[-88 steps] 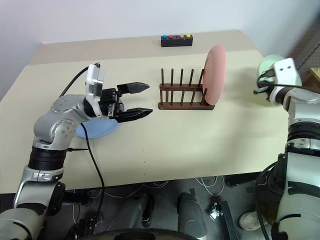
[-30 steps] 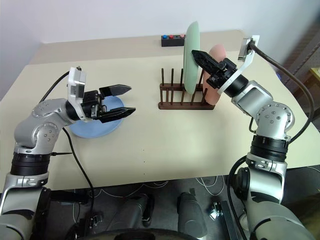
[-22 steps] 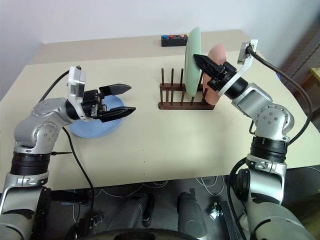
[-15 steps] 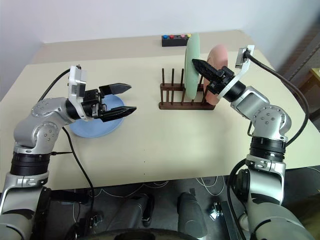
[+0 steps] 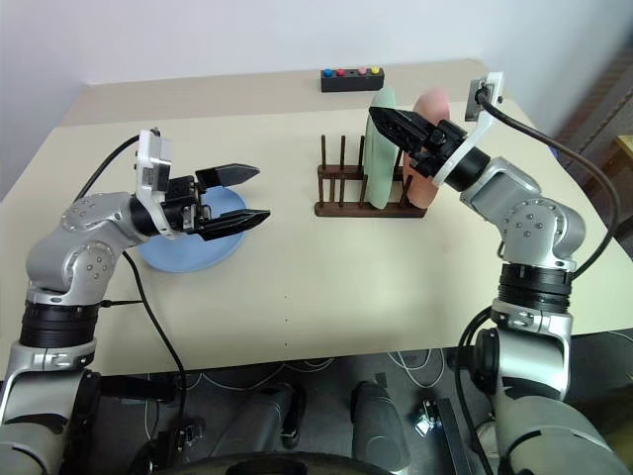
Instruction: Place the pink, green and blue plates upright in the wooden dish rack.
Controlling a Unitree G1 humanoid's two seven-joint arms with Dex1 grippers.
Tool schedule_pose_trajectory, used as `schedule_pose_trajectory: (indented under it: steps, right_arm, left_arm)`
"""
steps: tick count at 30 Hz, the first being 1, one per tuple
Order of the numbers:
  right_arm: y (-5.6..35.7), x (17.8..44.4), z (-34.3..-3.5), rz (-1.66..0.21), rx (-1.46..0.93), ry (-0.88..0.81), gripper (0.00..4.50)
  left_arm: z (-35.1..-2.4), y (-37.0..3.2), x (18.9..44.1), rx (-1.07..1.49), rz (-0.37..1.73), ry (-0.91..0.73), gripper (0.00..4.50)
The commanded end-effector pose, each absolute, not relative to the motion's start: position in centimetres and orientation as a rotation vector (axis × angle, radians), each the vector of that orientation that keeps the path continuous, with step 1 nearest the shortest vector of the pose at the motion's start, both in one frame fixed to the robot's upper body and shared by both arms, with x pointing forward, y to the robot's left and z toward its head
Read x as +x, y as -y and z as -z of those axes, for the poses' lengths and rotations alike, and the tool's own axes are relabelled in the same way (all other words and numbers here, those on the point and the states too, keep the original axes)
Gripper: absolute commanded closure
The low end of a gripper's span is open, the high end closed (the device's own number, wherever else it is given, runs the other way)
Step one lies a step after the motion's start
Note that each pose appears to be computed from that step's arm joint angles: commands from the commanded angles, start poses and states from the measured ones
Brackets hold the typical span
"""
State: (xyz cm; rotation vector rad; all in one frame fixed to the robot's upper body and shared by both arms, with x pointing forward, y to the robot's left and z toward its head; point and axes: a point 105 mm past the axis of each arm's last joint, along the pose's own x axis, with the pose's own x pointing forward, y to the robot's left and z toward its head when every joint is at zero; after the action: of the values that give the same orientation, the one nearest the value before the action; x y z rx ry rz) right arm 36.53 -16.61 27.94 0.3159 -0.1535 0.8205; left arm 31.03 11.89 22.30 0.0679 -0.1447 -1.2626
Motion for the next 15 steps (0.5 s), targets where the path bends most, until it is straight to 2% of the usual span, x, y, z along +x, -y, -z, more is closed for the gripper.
schedule_pose_trajectory:
  steps: [1, 4, 7, 9, 10, 12, 15]
  right_arm:
    - [16.7, 35.7, -30.4, -0.804, 0.128, 0.252, 0.05]
    - [17.0, 35.6, -30.4, -0.775, 0.028, 0.272, 0.05]
    - [17.2, 35.2, -31.2, -0.786, 0.061, 0.308, 0.05]
    - [17.3, 33.9, -32.4, -0.834, 0.090, 0.365, 0.05]
    - [17.1, 32.9, -32.7, -0.881, 0.105, 0.382, 0.05]
    - [15.6, 29.8, -31.3, -1.039, 0.016, 0.337, 0.05]
    - [14.2, 26.4, -29.8, -1.229, -0.013, 0.258, 0.05]
  left_arm:
    - [-23.5, -12.0, 30.6, 0.104, 1.264, 0.191, 0.00]
    - [-23.5, -11.9, 30.6, 0.100, 1.267, 0.193, 0.00]
    - [-23.5, -12.0, 30.8, 0.100, 1.257, 0.192, 0.00]
    - [-23.4, -12.6, 31.5, 0.091, 1.219, 0.181, 0.00]
    - [-23.2, -13.1, 32.1, 0.096, 1.181, 0.152, 0.00]
    - [-21.4, -15.7, 34.8, 0.113, 0.992, -0.002, 0.00]
    - [-19.5, -19.5, 36.7, 0.163, 0.797, -0.142, 0.00]
